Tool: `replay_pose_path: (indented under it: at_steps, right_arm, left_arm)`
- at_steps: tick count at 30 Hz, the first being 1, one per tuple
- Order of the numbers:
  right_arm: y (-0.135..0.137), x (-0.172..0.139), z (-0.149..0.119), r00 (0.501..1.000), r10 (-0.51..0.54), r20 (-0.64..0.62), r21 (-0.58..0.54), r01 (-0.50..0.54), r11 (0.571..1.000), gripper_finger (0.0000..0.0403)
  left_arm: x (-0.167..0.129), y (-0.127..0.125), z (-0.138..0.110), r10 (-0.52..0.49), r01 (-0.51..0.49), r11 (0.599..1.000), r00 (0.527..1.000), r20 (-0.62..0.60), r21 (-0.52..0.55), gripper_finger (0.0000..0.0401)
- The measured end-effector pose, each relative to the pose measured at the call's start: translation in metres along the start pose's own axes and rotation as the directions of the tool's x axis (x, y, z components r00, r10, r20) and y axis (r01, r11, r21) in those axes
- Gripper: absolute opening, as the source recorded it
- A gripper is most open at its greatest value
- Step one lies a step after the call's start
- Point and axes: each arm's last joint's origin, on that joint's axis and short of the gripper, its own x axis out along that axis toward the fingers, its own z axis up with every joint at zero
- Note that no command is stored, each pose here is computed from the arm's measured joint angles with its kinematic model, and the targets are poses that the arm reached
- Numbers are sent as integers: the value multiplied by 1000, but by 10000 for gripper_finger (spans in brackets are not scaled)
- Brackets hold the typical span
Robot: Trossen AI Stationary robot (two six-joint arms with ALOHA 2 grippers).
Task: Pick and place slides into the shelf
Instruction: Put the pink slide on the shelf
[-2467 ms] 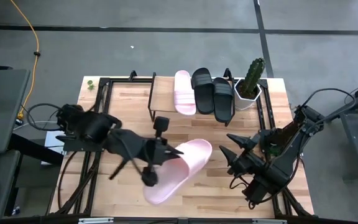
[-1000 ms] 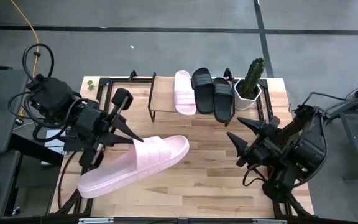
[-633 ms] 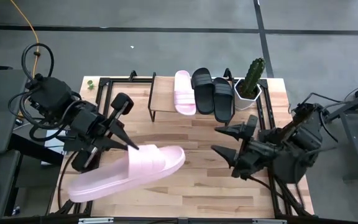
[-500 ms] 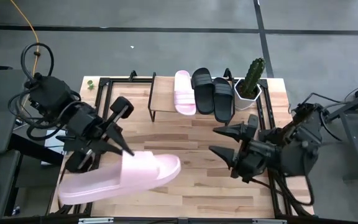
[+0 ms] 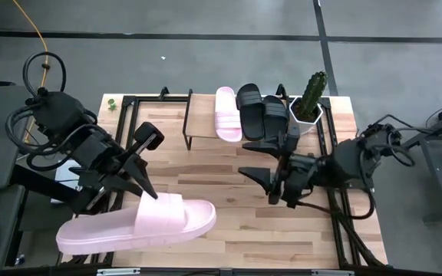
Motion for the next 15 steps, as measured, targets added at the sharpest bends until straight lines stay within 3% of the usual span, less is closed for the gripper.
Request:
replay_pose_path:
  at_steps: [7, 15]
  right_arm:
    - [-3, 0, 7, 983, 39, 179, 28, -45, 999, 288]
    - [-2, 4, 11, 962, 47, 270, 59, -65, 996, 288]
  left_arm:
    - [1, 0, -6, -8, 9, 1000, 999, -54, 28, 0]
    - [3, 0, -7, -9, 12, 999, 998, -60, 51, 0]
